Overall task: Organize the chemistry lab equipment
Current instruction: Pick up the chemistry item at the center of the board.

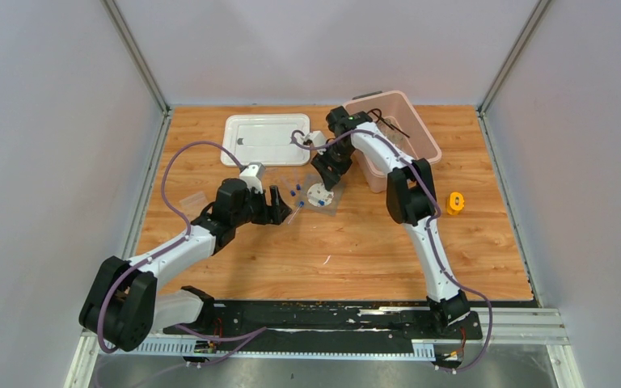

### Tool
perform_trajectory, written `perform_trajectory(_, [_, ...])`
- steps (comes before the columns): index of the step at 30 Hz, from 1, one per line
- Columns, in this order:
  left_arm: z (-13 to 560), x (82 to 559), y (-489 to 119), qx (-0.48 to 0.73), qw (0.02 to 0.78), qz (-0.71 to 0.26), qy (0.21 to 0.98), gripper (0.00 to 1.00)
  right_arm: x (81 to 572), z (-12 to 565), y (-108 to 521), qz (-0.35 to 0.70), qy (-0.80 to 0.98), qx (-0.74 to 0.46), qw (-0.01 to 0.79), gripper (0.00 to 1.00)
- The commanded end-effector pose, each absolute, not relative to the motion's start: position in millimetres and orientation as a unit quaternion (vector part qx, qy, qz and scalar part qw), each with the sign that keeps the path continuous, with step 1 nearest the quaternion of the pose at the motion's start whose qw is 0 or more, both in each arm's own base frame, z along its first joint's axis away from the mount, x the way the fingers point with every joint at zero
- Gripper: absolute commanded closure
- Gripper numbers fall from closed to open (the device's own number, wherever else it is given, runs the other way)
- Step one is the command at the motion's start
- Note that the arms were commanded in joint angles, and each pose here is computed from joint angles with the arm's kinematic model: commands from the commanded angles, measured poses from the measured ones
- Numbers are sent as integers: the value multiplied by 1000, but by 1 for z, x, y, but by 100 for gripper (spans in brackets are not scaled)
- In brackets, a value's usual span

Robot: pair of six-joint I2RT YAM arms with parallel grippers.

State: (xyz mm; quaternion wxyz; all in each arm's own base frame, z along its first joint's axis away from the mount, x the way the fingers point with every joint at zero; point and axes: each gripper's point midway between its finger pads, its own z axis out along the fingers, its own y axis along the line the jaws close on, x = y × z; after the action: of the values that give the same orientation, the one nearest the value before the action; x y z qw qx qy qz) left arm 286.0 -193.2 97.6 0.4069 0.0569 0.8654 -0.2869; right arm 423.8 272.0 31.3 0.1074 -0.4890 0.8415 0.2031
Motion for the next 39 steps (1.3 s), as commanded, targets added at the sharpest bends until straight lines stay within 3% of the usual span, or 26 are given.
perform_trajectory(1, [106, 290, -198, 64, 422, -297, 854, 15, 431, 31, 275, 205, 844, -481, 116, 46])
perform_trajectory(8, [107, 290, -198, 63, 423, -298, 853, 15, 430, 31, 276, 207, 844, -482, 116, 58])
perform_trajectory(24, [103, 290, -198, 63, 419, -296, 856, 15, 448, 55, 279, 195, 840, -475, 173, 100])
perform_trajectory(39, [92, 291, -199, 61, 405, -292, 864, 14, 460, 91, 275, 161, 827, -482, 241, 100])
